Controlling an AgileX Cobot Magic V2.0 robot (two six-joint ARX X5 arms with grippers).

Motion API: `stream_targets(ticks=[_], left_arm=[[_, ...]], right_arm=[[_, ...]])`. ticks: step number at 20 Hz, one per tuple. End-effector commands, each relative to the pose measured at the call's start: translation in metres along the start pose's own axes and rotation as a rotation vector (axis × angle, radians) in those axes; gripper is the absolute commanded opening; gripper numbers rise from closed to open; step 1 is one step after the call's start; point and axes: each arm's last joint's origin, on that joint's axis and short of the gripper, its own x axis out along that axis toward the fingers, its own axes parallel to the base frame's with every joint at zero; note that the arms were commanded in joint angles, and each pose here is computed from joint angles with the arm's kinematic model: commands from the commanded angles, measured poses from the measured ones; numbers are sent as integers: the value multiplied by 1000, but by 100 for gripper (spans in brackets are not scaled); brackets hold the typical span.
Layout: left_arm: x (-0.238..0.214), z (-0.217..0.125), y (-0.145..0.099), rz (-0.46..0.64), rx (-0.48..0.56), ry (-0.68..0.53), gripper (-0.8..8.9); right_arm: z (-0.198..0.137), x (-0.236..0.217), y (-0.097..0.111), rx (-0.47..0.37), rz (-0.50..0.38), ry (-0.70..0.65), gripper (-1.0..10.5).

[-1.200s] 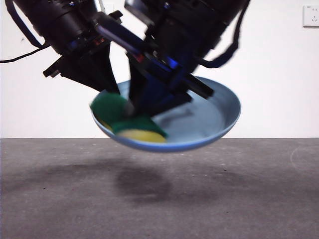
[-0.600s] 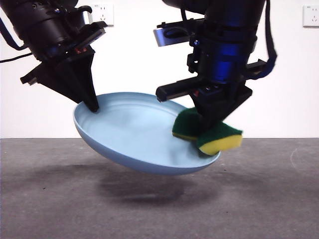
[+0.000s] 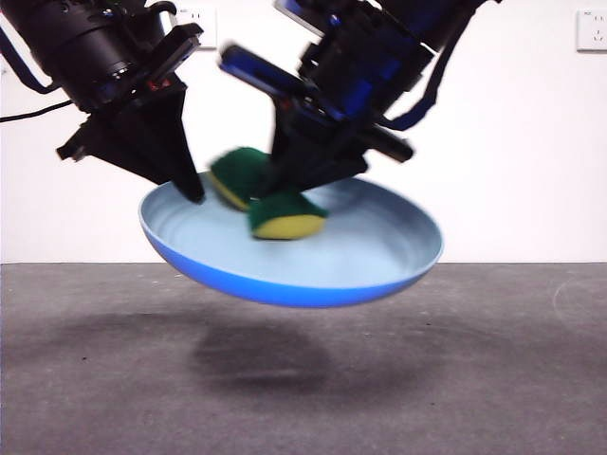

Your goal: Pick up the plate,pick up the cloth,clean the plate with the cloth

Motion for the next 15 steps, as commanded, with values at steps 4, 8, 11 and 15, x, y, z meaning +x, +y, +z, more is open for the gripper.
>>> stream_targets(ticks=[4, 8, 11, 15], left_arm=[[0, 12, -3, 20, 42, -117, -8], [0, 13, 4, 228, 59, -120, -9], [10, 12, 16, 307, 58, -86, -9], [30, 8, 34, 331, 23, -16, -9]], right_arm=[[-20, 5, 11, 13, 77, 162, -16], [-18, -12, 15, 9, 77, 168, -16], [-5, -42, 19, -4, 71, 70, -16], [2, -79, 20, -11, -41, -21, -16]])
